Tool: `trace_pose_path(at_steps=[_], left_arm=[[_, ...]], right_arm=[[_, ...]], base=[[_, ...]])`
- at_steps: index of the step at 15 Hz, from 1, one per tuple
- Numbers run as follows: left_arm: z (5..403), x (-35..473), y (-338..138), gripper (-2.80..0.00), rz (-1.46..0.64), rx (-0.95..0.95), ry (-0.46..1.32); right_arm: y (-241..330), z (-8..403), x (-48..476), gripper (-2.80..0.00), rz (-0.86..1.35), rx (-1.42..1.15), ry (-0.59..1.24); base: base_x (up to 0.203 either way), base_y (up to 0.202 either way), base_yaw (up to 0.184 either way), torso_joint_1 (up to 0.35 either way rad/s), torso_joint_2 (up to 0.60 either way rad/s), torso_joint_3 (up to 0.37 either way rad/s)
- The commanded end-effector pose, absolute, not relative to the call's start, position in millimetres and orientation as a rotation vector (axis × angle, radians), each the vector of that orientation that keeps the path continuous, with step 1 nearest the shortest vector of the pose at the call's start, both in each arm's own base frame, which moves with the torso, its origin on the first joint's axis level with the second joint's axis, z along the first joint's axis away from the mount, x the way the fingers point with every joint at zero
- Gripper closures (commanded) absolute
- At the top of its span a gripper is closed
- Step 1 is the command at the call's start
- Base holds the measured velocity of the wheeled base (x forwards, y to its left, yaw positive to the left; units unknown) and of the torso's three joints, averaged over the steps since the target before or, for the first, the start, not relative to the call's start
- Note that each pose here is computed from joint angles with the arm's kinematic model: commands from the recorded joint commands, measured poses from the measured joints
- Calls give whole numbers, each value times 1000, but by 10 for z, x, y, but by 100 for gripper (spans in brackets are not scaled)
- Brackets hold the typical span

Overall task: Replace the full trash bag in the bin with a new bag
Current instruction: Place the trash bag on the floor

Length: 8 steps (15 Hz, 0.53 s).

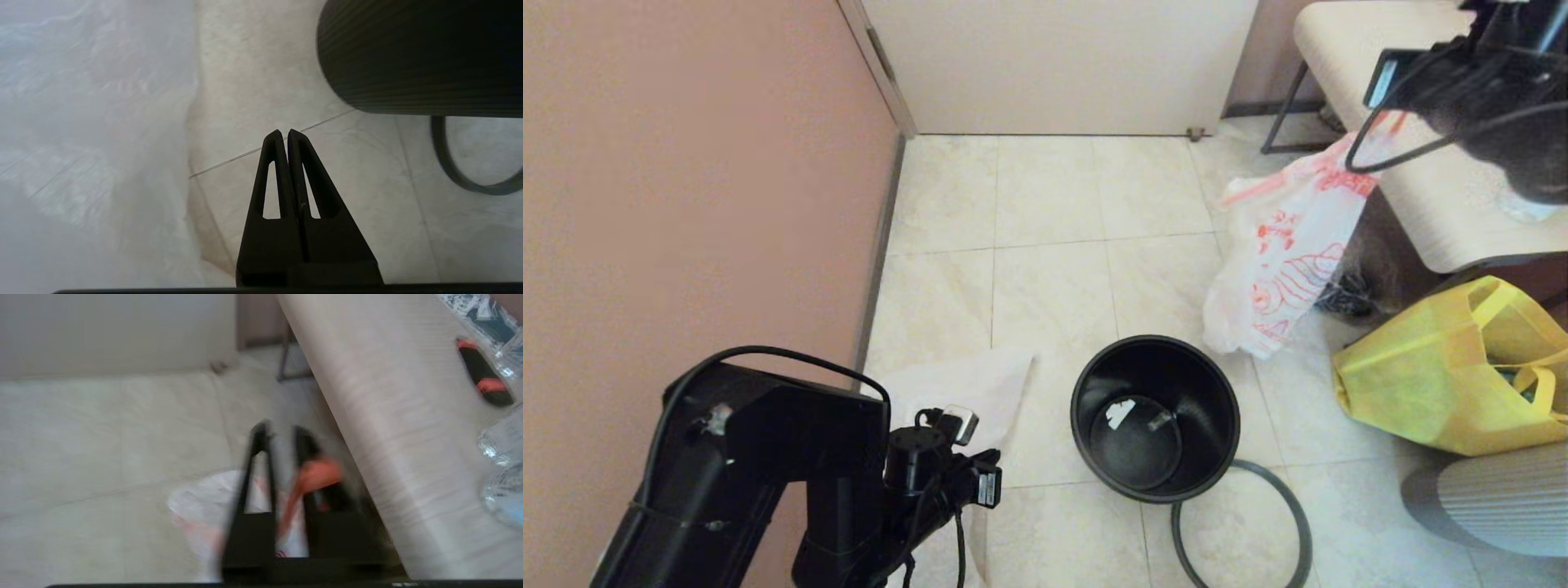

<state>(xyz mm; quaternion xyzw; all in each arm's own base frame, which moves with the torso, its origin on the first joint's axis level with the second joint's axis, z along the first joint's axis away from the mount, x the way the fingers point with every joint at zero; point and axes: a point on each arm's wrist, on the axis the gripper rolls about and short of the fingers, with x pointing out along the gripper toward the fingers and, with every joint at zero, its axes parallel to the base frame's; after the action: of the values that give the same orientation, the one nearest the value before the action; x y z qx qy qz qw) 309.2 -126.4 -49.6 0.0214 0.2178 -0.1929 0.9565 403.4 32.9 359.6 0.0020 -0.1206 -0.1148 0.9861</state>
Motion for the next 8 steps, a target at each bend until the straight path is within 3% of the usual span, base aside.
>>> trace_pose_path(at_steps=[1,4,6,8], left_arm=[[-479,3105,-1270,0,-397,40,428],[-483,3105,-1270,0,-397,42,430],[-483,3099,-1270,0,-407,44,433],[-494,3109,-1268,0,-408,55,430]], right_arm=[[123,2607,4823,-280,-277,-92,-95],[-31,1944,5203,-280,-306,-204,-101],[28,1983,5143,-280,-302,-226,-39],[138,2121,4933,-280,-266,-226,164]], base=[[0,0,0,0,0,0],[0,0,0,0,0,0],[0,0,0,0,0,0],[0,0,0,0,0,0]])
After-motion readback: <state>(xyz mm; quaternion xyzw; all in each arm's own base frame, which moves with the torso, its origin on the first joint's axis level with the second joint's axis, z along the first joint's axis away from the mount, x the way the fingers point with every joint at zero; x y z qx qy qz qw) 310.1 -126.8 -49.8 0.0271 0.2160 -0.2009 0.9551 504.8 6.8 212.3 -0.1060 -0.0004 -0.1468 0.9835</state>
